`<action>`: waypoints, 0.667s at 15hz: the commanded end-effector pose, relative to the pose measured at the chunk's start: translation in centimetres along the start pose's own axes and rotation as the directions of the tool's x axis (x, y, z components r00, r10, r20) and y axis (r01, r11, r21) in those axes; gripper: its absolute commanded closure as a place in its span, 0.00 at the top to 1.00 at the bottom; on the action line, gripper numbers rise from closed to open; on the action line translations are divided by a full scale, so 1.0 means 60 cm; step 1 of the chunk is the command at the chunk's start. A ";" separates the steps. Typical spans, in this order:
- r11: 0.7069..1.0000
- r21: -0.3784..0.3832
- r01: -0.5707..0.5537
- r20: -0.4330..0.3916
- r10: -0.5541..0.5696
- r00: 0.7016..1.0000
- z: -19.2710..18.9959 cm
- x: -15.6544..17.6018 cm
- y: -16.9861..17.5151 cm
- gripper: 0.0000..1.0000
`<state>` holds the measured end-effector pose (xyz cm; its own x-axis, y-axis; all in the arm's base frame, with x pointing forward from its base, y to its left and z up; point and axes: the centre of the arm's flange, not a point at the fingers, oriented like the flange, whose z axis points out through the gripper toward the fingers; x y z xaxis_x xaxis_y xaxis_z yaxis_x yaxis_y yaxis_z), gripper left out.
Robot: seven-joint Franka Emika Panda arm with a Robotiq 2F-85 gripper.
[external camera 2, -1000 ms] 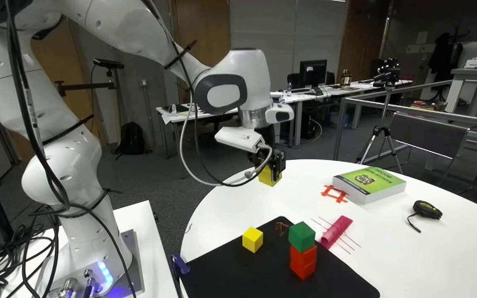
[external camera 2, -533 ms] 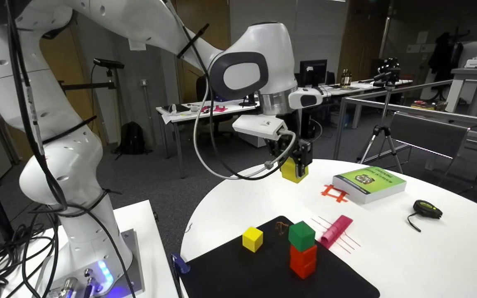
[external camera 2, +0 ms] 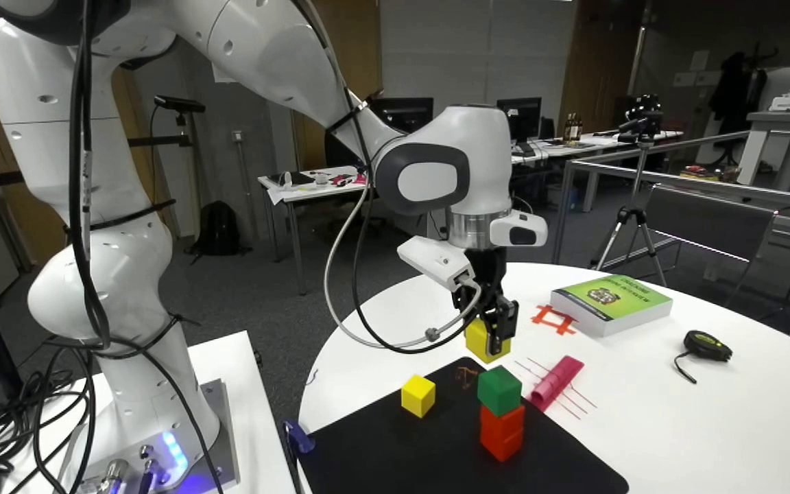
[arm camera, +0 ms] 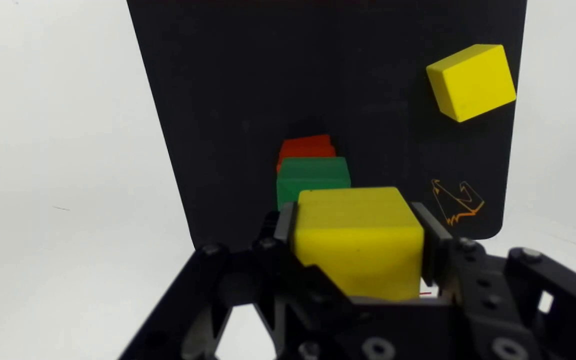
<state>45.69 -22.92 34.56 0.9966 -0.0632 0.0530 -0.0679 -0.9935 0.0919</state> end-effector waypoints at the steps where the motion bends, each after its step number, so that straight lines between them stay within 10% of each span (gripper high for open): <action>1: 1.000 0.000 0.001 0.000 -0.001 1.000 0.000 0.000 -0.001 0.58; 2: 1.000 -0.005 -0.001 0.001 0.001 1.000 0.000 0.002 -0.001 0.33; 10: 0.999 -0.030 0.017 0.025 -0.016 1.000 0.027 0.011 -0.011 0.33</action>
<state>45.98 -22.33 32.80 0.9988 -0.0459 0.0160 -0.0472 -0.9942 0.0962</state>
